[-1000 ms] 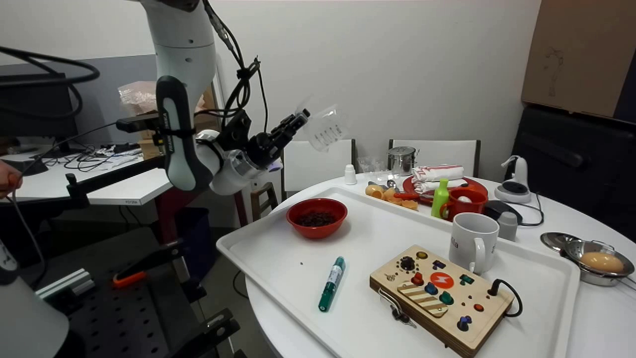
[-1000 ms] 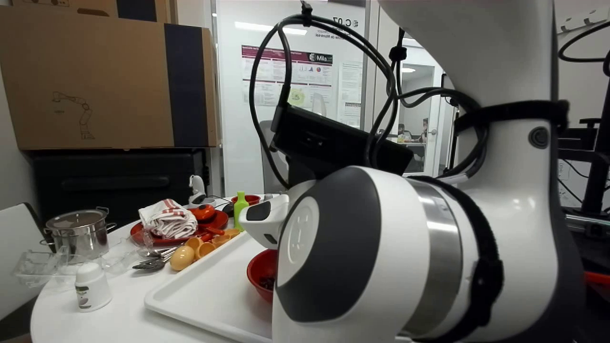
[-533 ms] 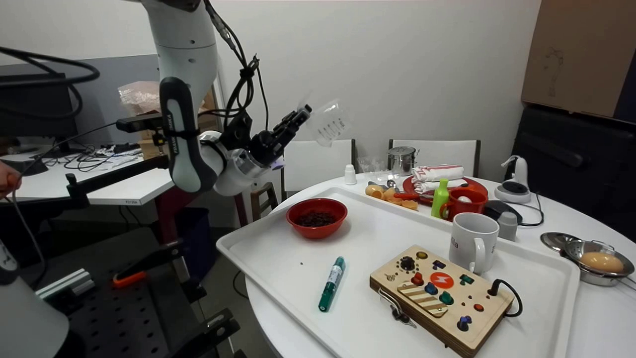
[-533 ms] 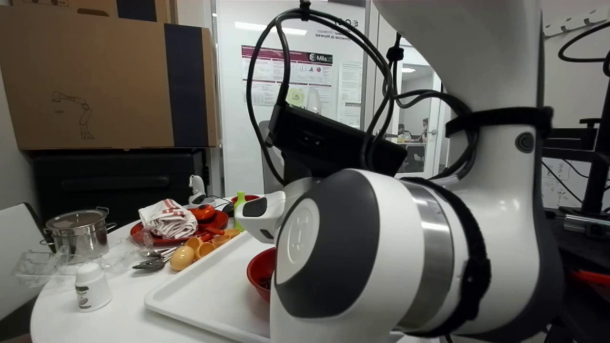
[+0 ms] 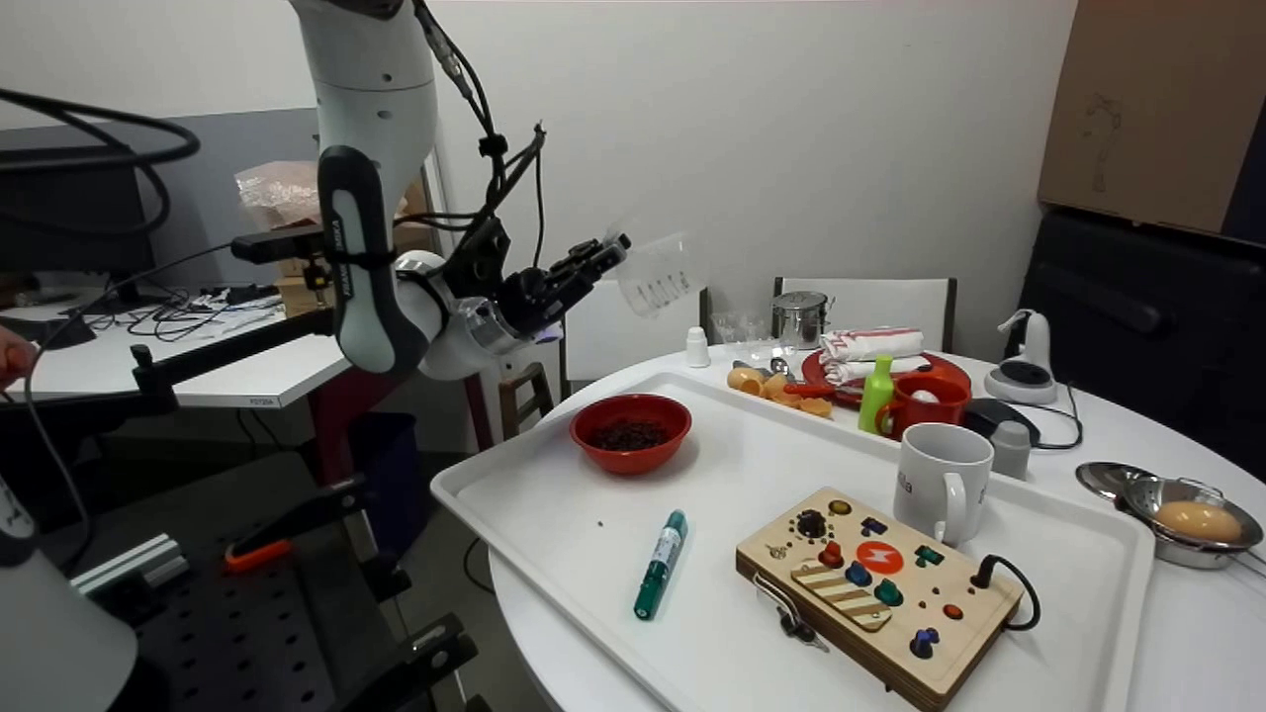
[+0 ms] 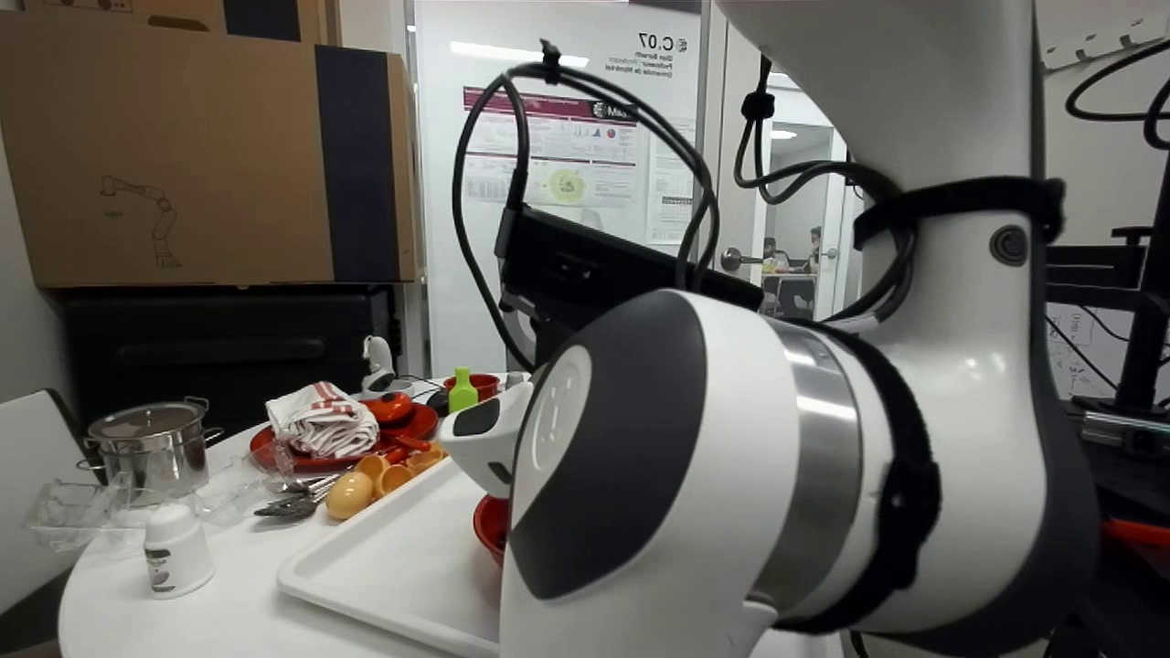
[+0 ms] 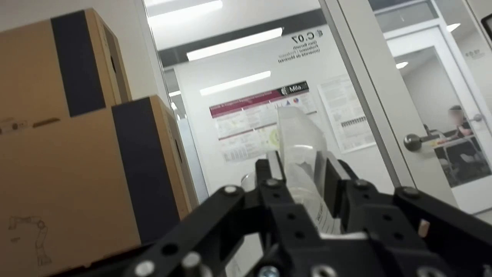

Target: Empty the jug into the red bowl

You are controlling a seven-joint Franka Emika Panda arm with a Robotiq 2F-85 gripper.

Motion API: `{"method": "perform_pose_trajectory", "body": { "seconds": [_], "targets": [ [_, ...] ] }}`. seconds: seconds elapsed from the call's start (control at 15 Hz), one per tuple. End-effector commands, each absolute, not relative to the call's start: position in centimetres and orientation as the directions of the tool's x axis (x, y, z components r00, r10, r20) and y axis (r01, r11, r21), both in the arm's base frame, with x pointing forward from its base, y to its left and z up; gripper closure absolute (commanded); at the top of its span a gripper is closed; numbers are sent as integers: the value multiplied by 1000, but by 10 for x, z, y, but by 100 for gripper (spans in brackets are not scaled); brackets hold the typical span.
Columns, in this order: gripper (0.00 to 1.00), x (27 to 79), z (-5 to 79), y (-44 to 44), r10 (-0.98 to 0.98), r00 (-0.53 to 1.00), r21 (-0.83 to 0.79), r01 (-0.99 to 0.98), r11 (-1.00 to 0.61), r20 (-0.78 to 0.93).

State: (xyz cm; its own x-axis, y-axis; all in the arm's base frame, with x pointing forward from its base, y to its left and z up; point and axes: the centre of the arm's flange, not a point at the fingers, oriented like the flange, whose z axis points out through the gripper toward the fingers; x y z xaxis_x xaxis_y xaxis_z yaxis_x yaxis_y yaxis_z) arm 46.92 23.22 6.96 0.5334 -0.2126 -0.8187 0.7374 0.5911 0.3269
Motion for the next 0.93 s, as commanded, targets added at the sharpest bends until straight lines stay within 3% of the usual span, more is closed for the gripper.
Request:
{"method": "perform_pose_trajectory", "body": {
  "seconds": [0.0,0.4,0.87],
  "targets": [
    [93,473,76,235,-176,459,318,798,511,-871],
    [93,475,80,233,-211,498,344,794,501,-841],
    [93,484,91,242,115,354,372,870,325,-928]
  ]
}}
